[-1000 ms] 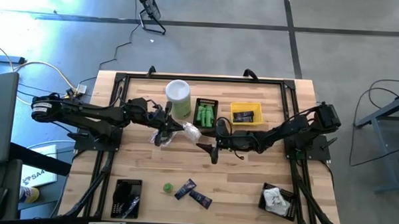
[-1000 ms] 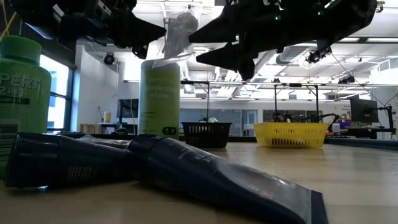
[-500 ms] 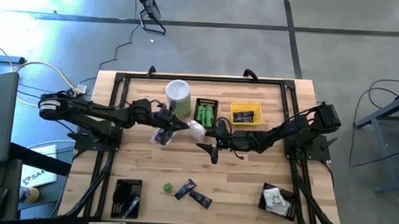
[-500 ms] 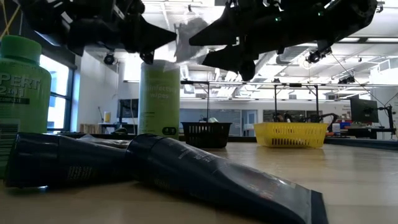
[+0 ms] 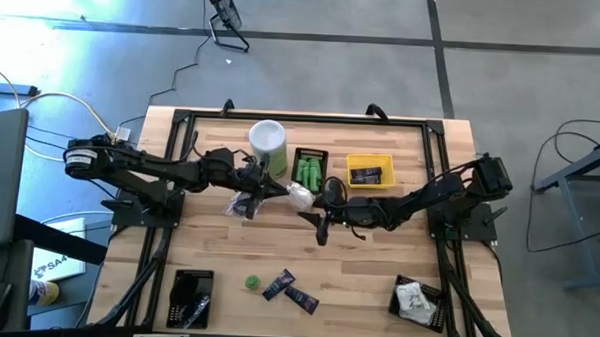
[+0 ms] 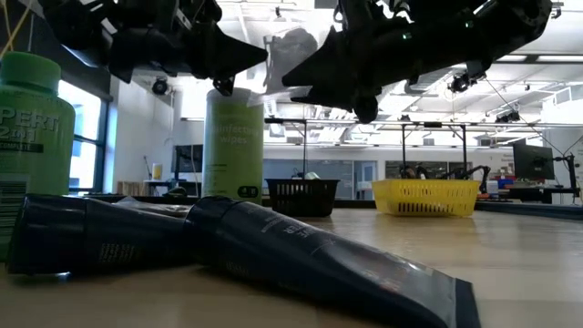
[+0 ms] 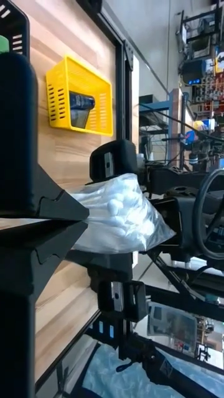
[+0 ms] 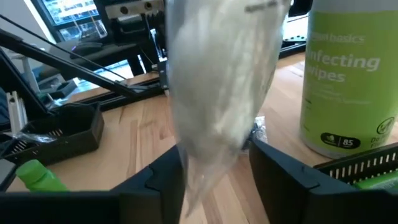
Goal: Pick & Place Travel size toiletries
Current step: Put the white cotton pack into the bottom right black bin
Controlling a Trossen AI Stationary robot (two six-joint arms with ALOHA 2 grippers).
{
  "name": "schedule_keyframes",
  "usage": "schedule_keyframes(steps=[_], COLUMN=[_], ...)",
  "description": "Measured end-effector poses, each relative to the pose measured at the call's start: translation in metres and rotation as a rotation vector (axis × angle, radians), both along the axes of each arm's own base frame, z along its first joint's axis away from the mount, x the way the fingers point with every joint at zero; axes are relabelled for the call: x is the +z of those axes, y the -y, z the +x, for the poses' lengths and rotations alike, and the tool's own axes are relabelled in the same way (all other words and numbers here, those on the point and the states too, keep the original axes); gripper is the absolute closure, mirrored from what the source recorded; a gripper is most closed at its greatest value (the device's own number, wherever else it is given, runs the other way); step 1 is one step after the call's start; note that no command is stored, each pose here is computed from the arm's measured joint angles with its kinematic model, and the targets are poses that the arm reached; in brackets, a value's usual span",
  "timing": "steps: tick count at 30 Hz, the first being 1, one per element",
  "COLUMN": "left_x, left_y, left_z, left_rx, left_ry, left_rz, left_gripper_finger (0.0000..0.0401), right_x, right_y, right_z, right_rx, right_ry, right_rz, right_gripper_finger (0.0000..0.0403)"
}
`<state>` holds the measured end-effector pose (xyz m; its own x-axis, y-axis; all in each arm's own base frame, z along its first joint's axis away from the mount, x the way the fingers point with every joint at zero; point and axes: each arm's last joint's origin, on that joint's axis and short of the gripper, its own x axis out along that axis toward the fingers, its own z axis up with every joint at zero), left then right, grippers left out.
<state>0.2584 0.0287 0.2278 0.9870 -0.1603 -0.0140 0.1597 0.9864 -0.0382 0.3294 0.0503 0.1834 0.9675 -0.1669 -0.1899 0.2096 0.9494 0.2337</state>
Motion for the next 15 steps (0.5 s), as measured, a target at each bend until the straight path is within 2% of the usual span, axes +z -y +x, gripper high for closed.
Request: schedule_keyframes(steps=[11, 15], left_x=[-0.0015, -0.002], left_y=[0.0, 0.0], left_z=[-0.0002, -0.0002], left_rx=[0.0, 0.0], left_ry=[-0.014, -0.019], left_rz=[0.0, 0.0], left_gripper_finger=[0.0401, 0.0401], right_x=[-0.0011, -0.0011], right_y=[-0.0001, -0.0001], right_z=[-0.0002, -0.0002], right_rx=[0.004, 0.011], right_ry=[-0.012, -0.018], right_rz=[-0.004, -0.038], right_gripper_finger=[0.0336, 0.0368])
